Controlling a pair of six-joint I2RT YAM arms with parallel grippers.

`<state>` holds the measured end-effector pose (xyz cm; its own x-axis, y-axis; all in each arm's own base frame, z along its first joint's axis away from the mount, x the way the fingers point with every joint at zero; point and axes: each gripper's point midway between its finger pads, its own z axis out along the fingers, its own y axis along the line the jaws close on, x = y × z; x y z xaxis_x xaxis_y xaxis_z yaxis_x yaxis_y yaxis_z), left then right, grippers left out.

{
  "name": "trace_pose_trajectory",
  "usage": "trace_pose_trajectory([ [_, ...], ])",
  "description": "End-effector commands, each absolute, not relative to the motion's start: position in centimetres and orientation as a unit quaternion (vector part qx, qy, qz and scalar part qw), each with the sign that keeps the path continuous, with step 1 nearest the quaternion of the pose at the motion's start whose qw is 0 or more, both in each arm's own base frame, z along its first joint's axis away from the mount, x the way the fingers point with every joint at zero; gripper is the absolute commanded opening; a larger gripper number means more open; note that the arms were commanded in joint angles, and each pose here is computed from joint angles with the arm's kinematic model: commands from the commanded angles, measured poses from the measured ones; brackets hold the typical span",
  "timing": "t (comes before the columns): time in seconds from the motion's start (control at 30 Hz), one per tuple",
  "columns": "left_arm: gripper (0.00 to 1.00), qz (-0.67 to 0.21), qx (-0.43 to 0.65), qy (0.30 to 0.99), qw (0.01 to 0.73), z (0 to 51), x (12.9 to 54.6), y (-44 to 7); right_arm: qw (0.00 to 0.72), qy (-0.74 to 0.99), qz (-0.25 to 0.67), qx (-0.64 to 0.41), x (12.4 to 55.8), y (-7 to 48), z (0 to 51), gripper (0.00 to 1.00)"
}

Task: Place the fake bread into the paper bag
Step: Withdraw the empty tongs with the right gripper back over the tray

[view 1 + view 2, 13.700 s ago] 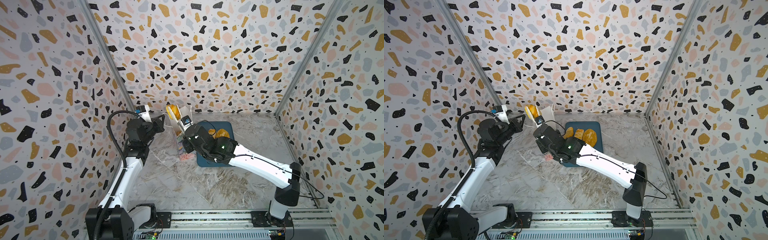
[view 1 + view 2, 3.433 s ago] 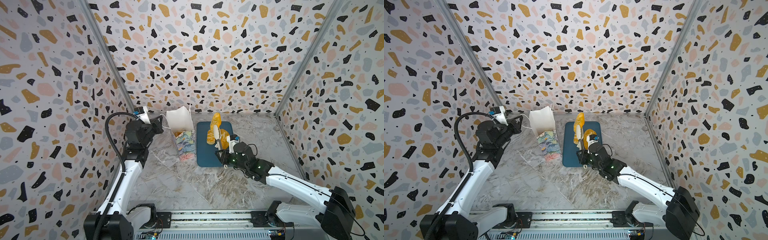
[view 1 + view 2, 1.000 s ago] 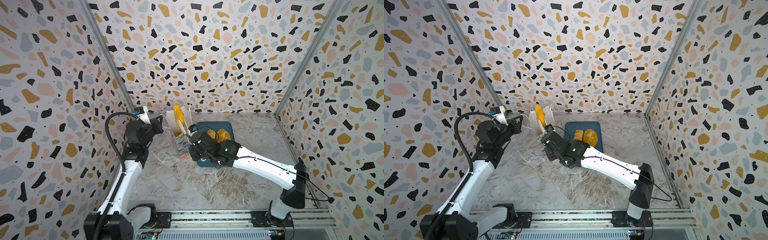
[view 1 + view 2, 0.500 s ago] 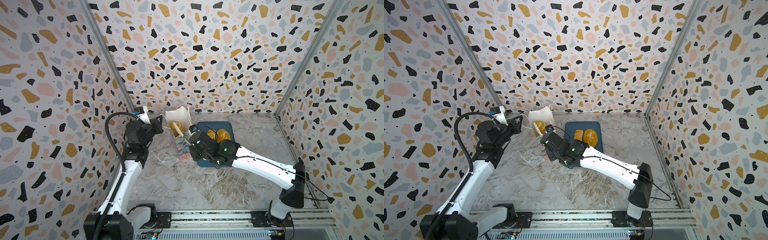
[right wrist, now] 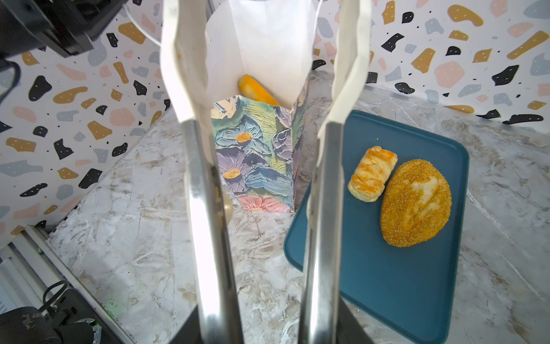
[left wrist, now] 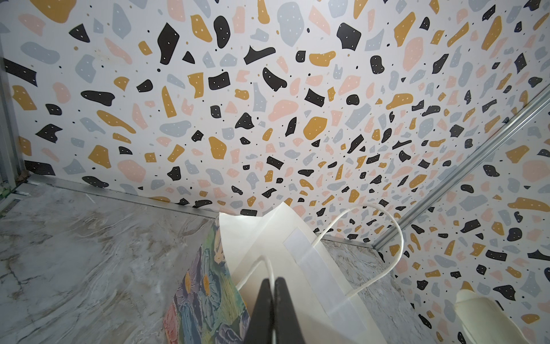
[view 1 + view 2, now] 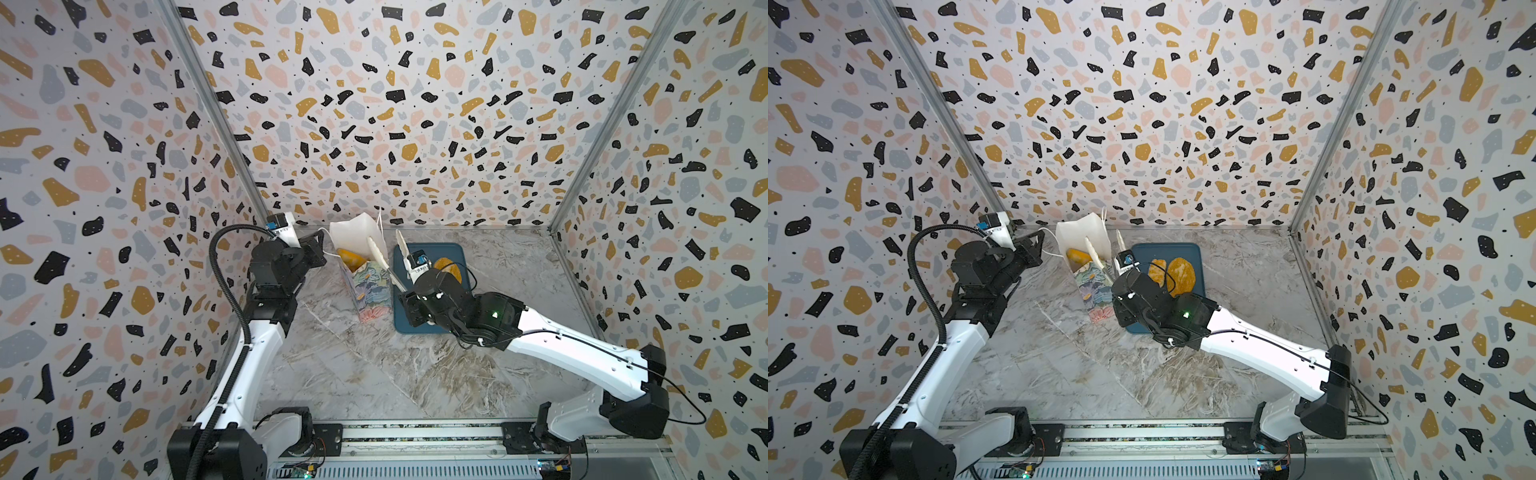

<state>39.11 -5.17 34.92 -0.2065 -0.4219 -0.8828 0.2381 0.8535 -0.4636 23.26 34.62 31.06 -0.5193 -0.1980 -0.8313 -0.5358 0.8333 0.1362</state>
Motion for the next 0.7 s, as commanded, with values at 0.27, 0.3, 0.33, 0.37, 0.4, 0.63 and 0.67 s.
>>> trace_pose_trajectory([
  [0.27, 0.0, -0.271, -0.05, 0.712, 0.646, 36.8, 38.9, -5.5, 0.481, 0.836, 0.206, -0.164, 23.0, 31.3, 32.7, 0.48],
  [0.3, 0.0, -0.271, -0.049, 0.712, 0.646, 36.8, 38.9, -5.5, 0.482, 0.837, 0.204, -0.161, 23.0, 31.0, 32.5, 0.48],
  [0.33, 0.0, -0.272, -0.049, 0.711, 0.646, 36.9, 38.9, -5.6, 0.483, 0.837, 0.202, -0.157, 23.0, 30.7, 32.4, 0.48],
  [0.37, 0.0, -0.271, -0.049, 0.711, 0.647, 36.9, 38.9, -5.5, 0.482, 0.839, 0.199, -0.155, 23.0, 30.4, 32.1, 0.48],
  [0.4, 0.0, -0.272, -0.049, 0.711, 0.646, 36.9, 38.9, -5.6, 0.483, 0.84, 0.197, -0.151, 23.0, 30.0, 31.9, 0.48],
  [0.63, 0.0, -0.272, -0.049, 0.71, 0.648, 37.0, 38.8, -5.6, 0.479, 0.849, 0.183, -0.127, 23.3, 27.6, 30.4, 0.49],
  [0.67, 0.0, -0.272, -0.049, 0.71, 0.648, 37.0, 38.8, -5.5, 0.479, 0.85, 0.182, -0.123, 23.4, 27.2, 30.2, 0.49],
])
